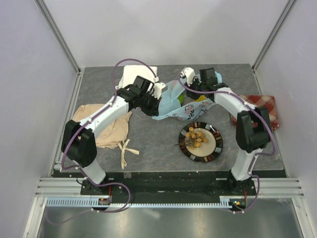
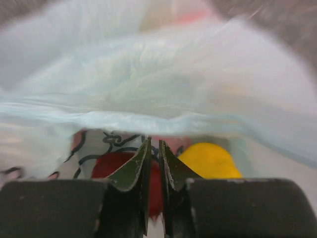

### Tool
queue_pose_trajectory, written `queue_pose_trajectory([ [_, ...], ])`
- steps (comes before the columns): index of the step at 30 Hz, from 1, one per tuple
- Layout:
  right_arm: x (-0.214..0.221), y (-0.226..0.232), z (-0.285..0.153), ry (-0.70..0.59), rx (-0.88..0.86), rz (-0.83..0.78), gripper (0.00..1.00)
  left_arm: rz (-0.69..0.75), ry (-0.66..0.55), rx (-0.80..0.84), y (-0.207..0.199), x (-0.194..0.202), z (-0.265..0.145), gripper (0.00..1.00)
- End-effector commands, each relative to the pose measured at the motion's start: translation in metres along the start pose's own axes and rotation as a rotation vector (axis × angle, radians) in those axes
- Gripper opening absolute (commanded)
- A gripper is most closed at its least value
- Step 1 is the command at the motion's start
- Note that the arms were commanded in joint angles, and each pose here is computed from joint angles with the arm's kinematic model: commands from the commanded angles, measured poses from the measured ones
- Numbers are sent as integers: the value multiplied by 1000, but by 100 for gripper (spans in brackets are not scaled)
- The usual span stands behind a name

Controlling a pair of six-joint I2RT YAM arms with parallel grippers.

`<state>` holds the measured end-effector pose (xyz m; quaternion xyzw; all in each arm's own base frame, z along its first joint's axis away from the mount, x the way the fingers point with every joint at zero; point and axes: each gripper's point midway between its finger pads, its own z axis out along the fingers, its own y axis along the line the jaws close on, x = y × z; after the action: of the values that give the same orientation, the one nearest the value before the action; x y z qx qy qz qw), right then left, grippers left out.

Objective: Take the fake fruits out of the plastic bag

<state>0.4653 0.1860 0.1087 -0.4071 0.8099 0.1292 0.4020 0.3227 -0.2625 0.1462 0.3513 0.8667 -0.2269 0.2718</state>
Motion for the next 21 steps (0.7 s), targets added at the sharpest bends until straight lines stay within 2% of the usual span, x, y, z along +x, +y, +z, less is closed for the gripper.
queue_pose_trajectory([
  [1,-67,6,-62,-174,15,-17,15,7,-51,-25,5,-18,-3,2],
  [5,-71,16,-78,-183,-9,-5,15,0,-65,-20,3,-20,-4,2],
  [8,-59,12,-64,-145,-5,11,35,-13,-88,-25,3,-30,-7,10],
  [9,-58,9,-60,-140,6,31,49,-23,-104,-26,2,-37,-10,16],
  [11,-49,-1,-43,-98,35,59,56,-29,-121,-28,2,-44,-13,22],
  [13,-41,-9,-29,-69,53,75,59,-42,-140,-25,0,-52,-18,26],
  [21,-41,-64,-3,-57,267,101,72,-34,-169,-3,-5,-61,-21,27],
])
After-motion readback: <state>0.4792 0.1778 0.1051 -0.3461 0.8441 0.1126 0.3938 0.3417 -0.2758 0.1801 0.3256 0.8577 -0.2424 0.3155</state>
